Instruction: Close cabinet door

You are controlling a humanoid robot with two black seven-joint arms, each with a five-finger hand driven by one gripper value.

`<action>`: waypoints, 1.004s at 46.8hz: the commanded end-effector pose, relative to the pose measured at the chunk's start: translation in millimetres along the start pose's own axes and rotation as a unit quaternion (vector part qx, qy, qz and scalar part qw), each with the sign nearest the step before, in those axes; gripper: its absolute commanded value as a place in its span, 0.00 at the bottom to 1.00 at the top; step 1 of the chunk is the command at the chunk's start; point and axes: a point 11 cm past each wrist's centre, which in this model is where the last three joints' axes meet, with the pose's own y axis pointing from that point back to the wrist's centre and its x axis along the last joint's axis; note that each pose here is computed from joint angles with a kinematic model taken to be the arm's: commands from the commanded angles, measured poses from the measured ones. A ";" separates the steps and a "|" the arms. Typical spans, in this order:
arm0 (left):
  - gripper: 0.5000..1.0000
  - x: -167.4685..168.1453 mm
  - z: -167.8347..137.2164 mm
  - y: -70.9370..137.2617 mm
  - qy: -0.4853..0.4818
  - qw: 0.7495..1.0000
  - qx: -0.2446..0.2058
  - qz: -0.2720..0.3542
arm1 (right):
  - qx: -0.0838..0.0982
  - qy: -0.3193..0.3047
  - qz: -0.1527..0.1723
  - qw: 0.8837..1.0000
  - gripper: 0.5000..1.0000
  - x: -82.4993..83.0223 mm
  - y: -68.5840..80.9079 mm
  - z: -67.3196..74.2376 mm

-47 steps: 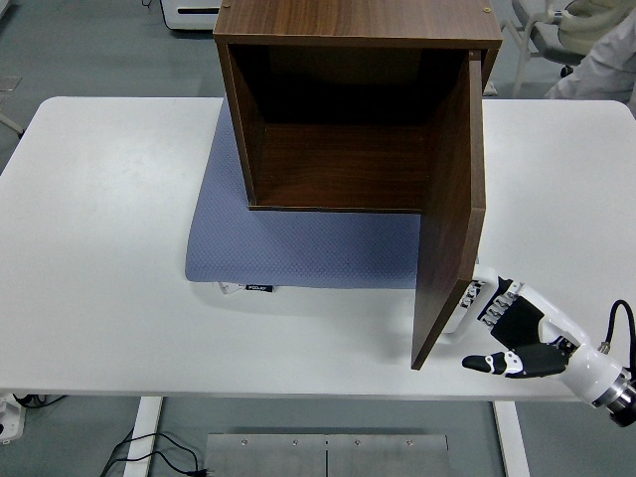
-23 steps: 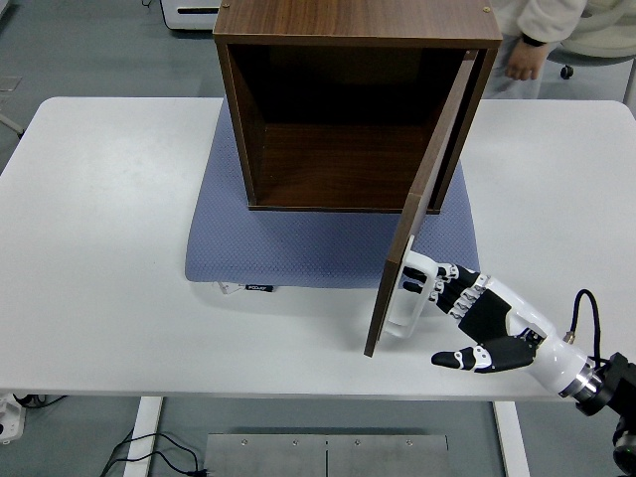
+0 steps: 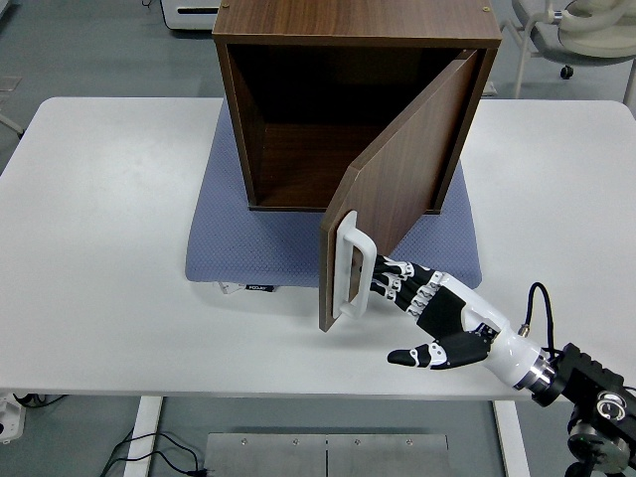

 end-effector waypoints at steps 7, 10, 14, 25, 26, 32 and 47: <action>1.00 -0.1 0.2 0.0 0.000 1.000 0.000 0.000 | -0.004 0.003 -0.001 1.000 1.00 1.5 -8.5 2.5; 1.00 -0.1 0.4 0.0 0.000 1.000 -0.001 0.000 | -0.002 0.008 0.002 1.000 1.00 3.1 -12.6 1.6; 1.00 0.0 -0.7 0.0 0.000 1.000 0.001 0.000 | 0.001 0.012 -0.001 1.000 1.00 2.0 -19.8 0.3; 1.00 0.0 -0.5 0.0 0.000 1.000 0.000 0.000 | 0.000 0.017 0.001 1.000 1.00 2.4 -36.0 2.5; 1.00 -0.1 0.4 0.0 0.000 1.000 -0.001 0.000 | 0.001 0.017 -0.002 1.000 1.00 1.1 -37.9 2.4; 1.00 -0.1 0.4 0.0 0.000 1.000 -0.001 0.000 | 0.006 0.017 -0.011 1.000 1.00 -3.2 -48.5 0.2; 1.00 -0.1 0.4 0.0 0.000 1.000 -0.001 0.000 | -0.002 0.023 -0.023 0.999 1.00 -6.2 -70.7 6.7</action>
